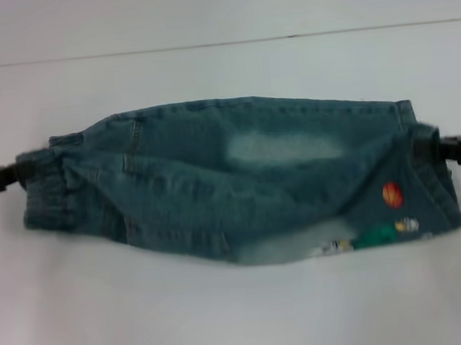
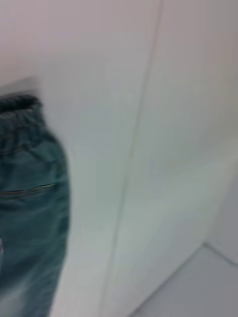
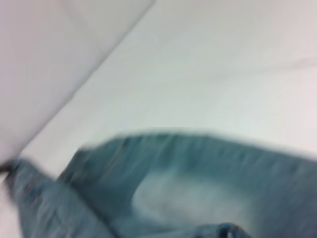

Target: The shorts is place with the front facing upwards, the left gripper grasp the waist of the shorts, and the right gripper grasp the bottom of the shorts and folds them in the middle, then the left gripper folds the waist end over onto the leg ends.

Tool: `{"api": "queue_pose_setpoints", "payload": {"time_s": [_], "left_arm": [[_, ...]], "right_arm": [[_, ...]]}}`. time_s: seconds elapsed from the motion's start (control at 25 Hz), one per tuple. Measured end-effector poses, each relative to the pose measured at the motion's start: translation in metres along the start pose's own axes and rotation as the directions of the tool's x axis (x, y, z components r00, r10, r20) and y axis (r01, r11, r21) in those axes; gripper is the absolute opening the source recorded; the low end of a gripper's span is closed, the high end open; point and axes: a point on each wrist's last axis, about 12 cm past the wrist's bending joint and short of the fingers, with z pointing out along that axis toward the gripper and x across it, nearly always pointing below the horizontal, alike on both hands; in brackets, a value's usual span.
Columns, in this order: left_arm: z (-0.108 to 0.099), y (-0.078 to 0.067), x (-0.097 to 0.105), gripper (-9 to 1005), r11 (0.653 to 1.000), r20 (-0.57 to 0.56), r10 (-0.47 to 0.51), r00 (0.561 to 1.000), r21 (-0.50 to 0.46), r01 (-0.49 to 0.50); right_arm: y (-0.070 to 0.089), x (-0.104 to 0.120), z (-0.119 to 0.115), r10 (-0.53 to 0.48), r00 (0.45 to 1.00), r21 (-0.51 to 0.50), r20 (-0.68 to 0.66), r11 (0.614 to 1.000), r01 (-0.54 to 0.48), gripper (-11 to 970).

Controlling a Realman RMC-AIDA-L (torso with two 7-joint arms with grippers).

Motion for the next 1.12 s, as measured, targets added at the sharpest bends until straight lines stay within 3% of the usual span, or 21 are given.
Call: {"api": "queue_pose_setpoints", "payload": {"time_s": [0.2, 0.4, 0.56, 0.84, 1.12], "left_arm": [[0.012, -0.001, -0.003, 41, 0.999, 0.075, -0.008, 0.997, -0.040, 0.011], [0.021, 0.003, -0.004, 42, 0.994, 0.123, -0.020, 0.992, -0.108, 0.033], [0.023, 0.007, -0.003, 43, 0.989, 0.151, -0.022, 0.988, -0.144, 0.044], [0.027, 0.010, 0.000, 45, 0.988, 0.177, -0.025, 0.984, -0.145, 0.051], [0.035, 0.011, -0.003, 46, 0.984, 0.197, -0.004, 0.980, -0.174, 0.039]], "right_arm": [[-0.006, 0.011, 0.012, -0.024, 0.980, 0.085, 0.198, 0.996, 0.007, 2], [-0.012, 0.019, 0.025, -0.048, 0.956, 0.189, 0.288, 0.982, -0.008, 2], [-0.015, 0.024, 0.038, -0.083, 0.945, 0.280, 0.316, 0.960, -0.009, 1], [-0.011, 0.015, 0.059, -0.139, 0.943, 0.301, 0.302, 0.953, 0.044, 1], [-0.013, 0.004, 0.063, -0.168, 0.931, 0.343, 0.324, 0.938, 0.050, 2]]}}
